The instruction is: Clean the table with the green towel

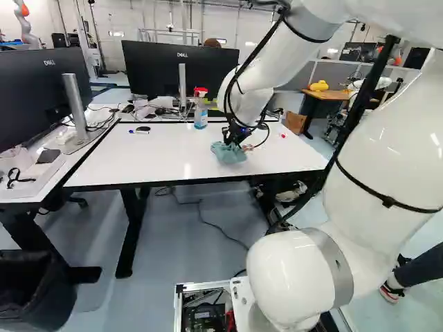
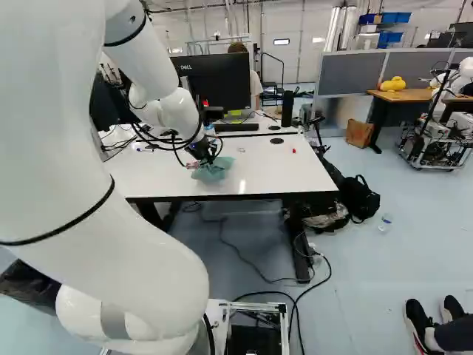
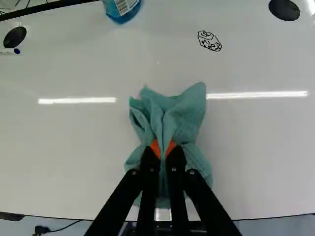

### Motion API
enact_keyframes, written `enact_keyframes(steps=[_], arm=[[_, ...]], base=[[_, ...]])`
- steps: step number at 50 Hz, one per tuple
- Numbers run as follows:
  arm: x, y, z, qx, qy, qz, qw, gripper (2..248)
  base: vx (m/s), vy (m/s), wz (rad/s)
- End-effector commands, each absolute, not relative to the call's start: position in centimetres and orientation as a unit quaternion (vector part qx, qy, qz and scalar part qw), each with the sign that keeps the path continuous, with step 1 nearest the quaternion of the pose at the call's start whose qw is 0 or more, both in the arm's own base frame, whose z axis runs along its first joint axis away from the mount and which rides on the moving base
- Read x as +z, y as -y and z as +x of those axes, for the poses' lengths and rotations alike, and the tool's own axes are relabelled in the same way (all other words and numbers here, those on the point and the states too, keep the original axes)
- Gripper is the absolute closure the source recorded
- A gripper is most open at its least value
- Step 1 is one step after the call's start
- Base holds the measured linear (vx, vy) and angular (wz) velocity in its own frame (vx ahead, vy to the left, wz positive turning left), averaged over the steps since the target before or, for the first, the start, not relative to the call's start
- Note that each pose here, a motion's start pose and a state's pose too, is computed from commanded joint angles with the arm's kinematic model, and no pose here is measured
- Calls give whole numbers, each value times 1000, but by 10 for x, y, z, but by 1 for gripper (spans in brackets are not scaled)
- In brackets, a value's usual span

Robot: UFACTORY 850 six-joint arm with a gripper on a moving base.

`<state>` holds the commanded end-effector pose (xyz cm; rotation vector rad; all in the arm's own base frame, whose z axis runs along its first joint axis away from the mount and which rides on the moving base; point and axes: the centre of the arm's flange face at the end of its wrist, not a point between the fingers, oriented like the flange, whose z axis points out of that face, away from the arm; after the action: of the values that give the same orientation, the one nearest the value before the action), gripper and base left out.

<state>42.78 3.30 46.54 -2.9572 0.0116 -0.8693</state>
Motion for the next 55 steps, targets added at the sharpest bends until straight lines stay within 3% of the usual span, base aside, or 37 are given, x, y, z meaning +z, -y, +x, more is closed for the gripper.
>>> enact_keyframes(steps=[16, 55], arm=[[464, -29, 394, -284, -5, -958, 29, 221], [479, -29, 407, -299, -6, -954, 30, 221]], base=[[0, 0, 0], [0, 0, 0]])
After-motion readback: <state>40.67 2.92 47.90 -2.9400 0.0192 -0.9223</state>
